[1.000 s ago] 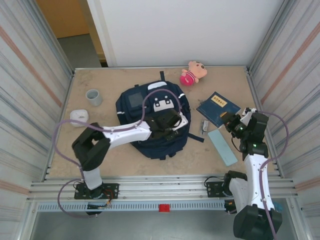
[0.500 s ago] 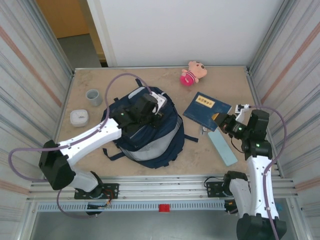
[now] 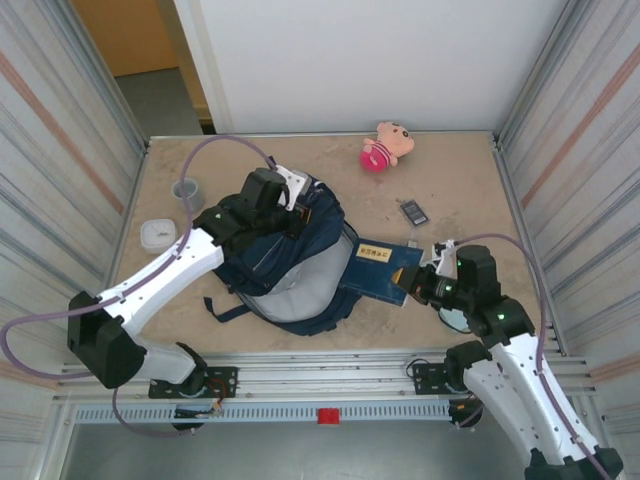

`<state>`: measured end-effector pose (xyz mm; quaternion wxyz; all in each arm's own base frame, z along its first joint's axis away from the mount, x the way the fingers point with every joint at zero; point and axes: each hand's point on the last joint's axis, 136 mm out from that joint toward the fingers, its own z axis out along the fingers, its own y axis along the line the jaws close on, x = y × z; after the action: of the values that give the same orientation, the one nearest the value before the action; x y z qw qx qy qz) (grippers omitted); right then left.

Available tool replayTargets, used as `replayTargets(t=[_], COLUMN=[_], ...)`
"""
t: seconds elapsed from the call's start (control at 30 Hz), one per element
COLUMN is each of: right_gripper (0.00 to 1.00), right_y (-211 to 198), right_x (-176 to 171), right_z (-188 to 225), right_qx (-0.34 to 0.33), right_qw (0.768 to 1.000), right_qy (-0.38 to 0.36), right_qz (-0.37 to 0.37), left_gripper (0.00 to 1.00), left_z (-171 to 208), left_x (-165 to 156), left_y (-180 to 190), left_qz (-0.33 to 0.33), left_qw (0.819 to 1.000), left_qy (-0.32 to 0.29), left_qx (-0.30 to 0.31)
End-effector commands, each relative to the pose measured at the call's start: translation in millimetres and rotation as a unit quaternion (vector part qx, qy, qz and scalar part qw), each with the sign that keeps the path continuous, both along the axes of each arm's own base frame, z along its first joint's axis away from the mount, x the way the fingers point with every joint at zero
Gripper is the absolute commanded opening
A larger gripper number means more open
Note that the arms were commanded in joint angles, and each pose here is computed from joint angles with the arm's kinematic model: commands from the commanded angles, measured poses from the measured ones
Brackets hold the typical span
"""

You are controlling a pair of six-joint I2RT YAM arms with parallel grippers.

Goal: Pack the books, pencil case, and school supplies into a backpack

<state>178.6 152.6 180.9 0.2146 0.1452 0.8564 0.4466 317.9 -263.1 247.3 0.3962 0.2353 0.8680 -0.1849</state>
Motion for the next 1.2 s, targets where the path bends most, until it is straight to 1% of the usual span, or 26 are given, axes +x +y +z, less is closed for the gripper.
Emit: replayTargets(t=[0.0,0.07,0.1,0.2,0.23,0.4,0.47,0.6,0.77,0.87,1.13,1.17], right_gripper=[0.00,0.00,0.00,0.00,0.00,0.00,0.00,0.00,0.00,0.00,0.00,0.03], right_y=[17,35,43,63,69,92,98,106,128,140,171,177], right_x=[18,23,26,33,36,47,53,71,93,103,123,128], right_z=[15,21,22,25,34,51,50,31,21,14,-26,-32], right_qx=[0.059,0.099,0.121,0.154,0.171,0.204,0.213,0.204,0.183,0.184,0.121,0.117], right_qw=[0.998,0.994,0.992,0.987,0.983,0.974,0.972,0.973,0.975,0.973,0.976,0.977], right_qy=[-0.027,-0.041,-0.035,-0.052,-0.069,-0.102,-0.097,-0.078,-0.075,-0.070,-0.048,-0.042], right_qz=[-0.019,-0.002,-0.006,-0.013,-0.013,-0.016,-0.030,-0.078,-0.101,-0.117,-0.173,-0.174], left_gripper=[0.00,0.00,0.00,0.00,0.00,0.00,0.00,0.00,0.00,0.00,0.00,0.00], left_z=[41,43,45,48,49,52,53,61,72,75,81,81], left_x=[8,8,8,9,9,9,9,8,5,6,6,5], left_y=[-12,-16,-17,-18,-20,-23,-25,-27,-31,-31,-30,-31], left_qz=[-0.008,-0.012,-0.013,-0.015,-0.018,-0.028,-0.031,-0.030,-0.026,-0.024,-0.025,-0.027], left_qw=[0.998,0.997,0.997,0.997,0.997,0.996,0.996,0.995,0.990,0.989,0.988,0.988], left_qy=[-0.033,-0.031,-0.032,-0.033,-0.033,-0.028,-0.024,-0.024,-0.021,-0.023,-0.026,-0.024], left_qx=[-0.054,-0.064,-0.068,-0.073,-0.075,-0.076,-0.081,-0.096,-0.140,-0.143,-0.149,-0.149])
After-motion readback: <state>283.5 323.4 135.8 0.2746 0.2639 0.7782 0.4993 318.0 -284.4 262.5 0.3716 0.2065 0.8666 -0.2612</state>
